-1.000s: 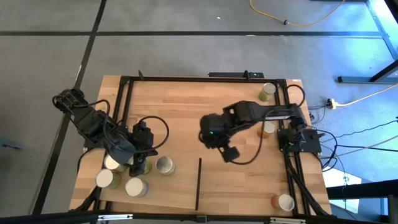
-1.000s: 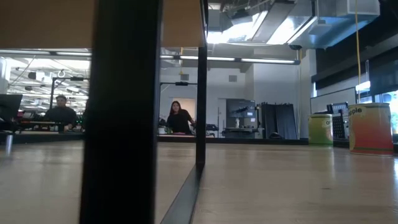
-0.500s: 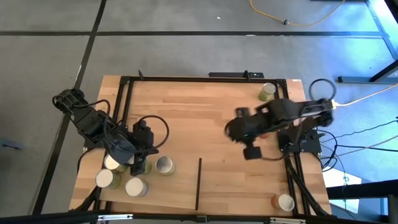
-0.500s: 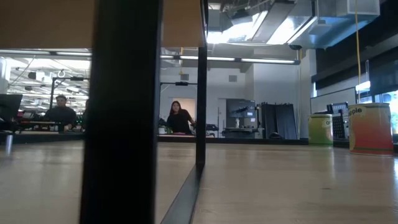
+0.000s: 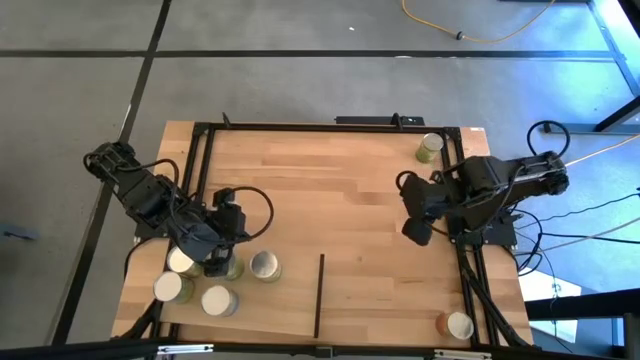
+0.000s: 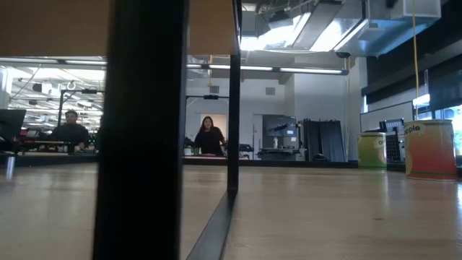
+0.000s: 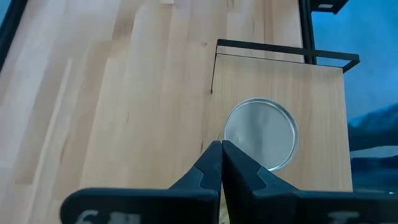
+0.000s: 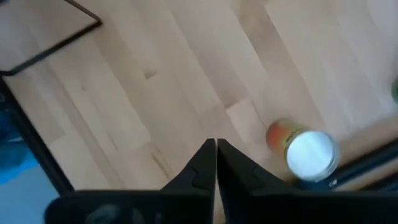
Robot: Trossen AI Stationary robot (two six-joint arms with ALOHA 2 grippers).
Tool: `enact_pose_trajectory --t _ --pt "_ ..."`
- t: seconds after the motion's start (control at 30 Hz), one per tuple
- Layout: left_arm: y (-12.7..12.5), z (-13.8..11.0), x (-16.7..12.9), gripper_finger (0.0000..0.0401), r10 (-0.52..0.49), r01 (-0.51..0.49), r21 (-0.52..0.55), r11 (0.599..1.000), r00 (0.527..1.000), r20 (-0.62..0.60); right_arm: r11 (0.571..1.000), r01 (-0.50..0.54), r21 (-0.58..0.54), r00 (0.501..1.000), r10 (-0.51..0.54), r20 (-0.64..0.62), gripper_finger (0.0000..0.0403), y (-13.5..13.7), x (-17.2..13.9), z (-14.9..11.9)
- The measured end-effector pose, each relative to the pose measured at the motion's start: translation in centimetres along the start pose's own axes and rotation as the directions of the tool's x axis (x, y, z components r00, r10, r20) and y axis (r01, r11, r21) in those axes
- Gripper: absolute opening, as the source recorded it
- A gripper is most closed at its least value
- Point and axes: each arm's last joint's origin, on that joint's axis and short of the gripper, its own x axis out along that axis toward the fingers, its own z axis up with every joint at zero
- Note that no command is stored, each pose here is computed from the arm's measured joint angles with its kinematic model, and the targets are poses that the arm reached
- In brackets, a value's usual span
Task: Pick and place cans onto a shelf
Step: Put the top canned pineapple on the shelf
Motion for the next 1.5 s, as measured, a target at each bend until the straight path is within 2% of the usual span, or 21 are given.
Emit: enact_pose_trajectory --t 0.17,0.37,0.47,0.63,0.8,0.93,1.13,1.5 --pt "0.4 0.3 0.2 0.0 0.011 -0.011 -0.037 0.999 1.0 0.008 0.991 0.074 0.109 0.997 -0.074 -0.011 0.0044 -0.6 1.5 0.1" --pt "1.1 0.8 0.5 0.0 0.036 -0.034 -0.118 0.992 0.999 0.016 0.948 0.183 0.26 0.983 -0.17 -0.071 0.008 -2.4 4.0 0.7" --pt "1.4 0.9 0.6 0.0 0.045 -0.043 -0.141 0.989 0.999 0.016 0.924 0.245 0.293 0.967 -0.213 -0.139 0.0091 -3.7 5.8 0.6" --pt "1.6 1.1 0.7 0.0 0.054 -0.051 -0.157 0.986 0.998 0.017 0.891 0.295 0.345 0.941 -0.207 -0.27 0.0095 -6.1 8.0 -0.8" --pt "1.9 1.4 0.8 0.0 0.06 -0.053 -0.179 0.982 0.998 0.03 0.871 0.312 0.379 0.926 -0.19 -0.327 0.0096 -7.9 9.2 -2.3" --pt "2.2 1.6 0.9 0.0 0.067 -0.059 -0.194 0.979 0.997 0.036 0.897 0.278 0.342 0.936 -0.173 -0.306 0.0096 -8.5 10.6 -2.9" --pt "2.7 1.8 1.0 0.0 0.084 -0.074 -0.213 0.974 0.996 0.036 0.946 0.174 0.275 0.964 -0.107 -0.243 0.0096 -8.6 12.8 -2.5" --pt "3.1 2.0 1.1 0.0 0.094 -0.083 -0.227 0.97 0.995 0.035 0.941 0.21 0.264 0.947 -0.129 -0.292 0.0096 -10.0 14.3 -3.0"
